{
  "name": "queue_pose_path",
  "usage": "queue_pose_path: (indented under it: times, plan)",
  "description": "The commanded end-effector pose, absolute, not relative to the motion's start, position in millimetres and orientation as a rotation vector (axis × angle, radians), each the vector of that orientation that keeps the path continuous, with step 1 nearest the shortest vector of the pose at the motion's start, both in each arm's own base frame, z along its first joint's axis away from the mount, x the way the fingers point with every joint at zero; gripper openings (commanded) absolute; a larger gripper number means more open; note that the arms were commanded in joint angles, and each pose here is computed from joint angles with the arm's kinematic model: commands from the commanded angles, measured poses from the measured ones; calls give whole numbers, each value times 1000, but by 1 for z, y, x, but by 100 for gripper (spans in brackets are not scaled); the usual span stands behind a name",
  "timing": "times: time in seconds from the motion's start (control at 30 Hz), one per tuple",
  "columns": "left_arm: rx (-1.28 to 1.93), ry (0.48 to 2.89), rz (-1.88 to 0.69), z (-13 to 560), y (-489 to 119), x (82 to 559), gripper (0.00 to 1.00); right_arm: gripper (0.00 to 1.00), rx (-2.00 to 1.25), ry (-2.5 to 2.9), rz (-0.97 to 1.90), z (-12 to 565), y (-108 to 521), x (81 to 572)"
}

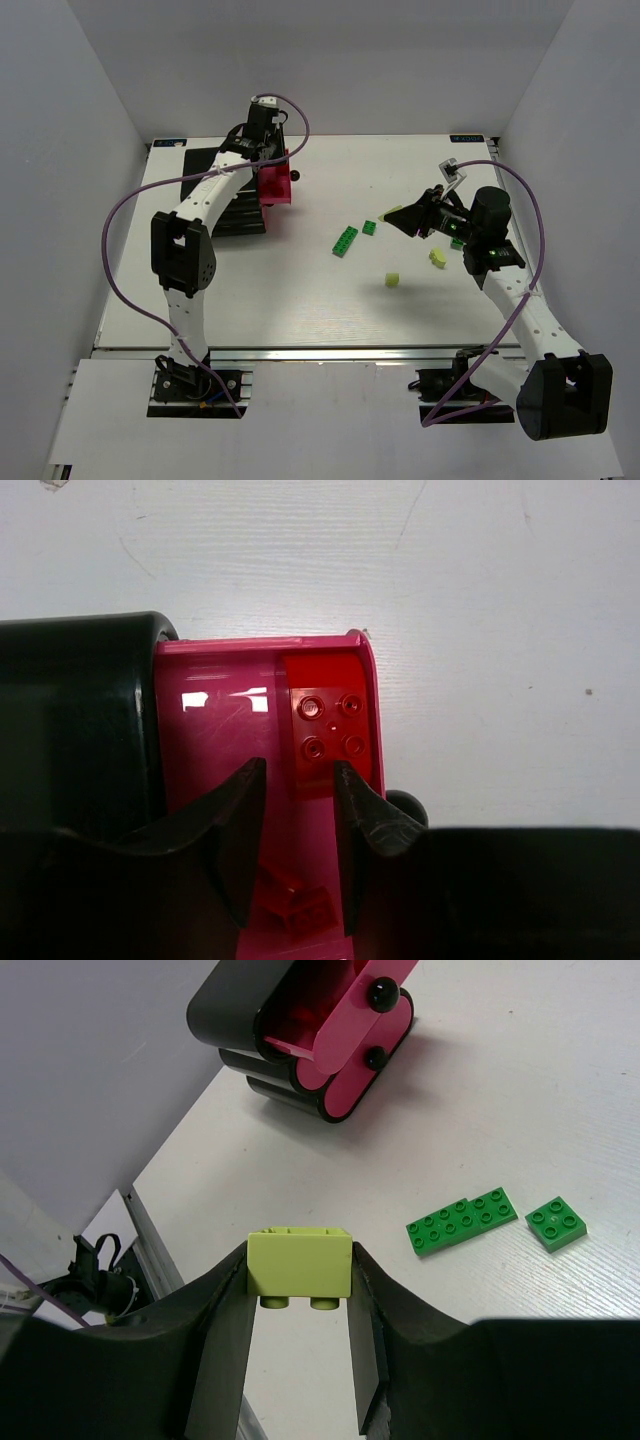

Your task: Sort the legos into containers by color

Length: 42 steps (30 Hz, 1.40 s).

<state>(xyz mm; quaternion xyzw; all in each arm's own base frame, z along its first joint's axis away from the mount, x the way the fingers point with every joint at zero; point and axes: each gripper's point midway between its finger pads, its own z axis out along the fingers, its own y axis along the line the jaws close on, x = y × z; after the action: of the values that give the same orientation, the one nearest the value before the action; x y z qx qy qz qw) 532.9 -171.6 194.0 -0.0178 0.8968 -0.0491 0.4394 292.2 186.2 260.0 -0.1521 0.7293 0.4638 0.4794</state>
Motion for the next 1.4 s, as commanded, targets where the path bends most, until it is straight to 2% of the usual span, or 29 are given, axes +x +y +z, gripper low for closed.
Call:
queue_pose_path:
  times: [0.0,0.33,0.77,1.23,1.37]
  plan:
    - [-74,2168,-157,220,-173,541,44,0,-394,1737,1130,268,186,293]
    - [-84,2187,-128,209,-170,543,40,0,-392,1738,1129,268,184,294]
    - [-77,2221,-134,192,-173,544,40,0,-388,1743,1132,267,184,294]
    - [-85,2213,-130,189,-171,542,17,0,-385,1740,1130,268,182,294]
    - [-82,2198,-125,196,-169,541,14,0,-387,1739,1131,268,182,294]
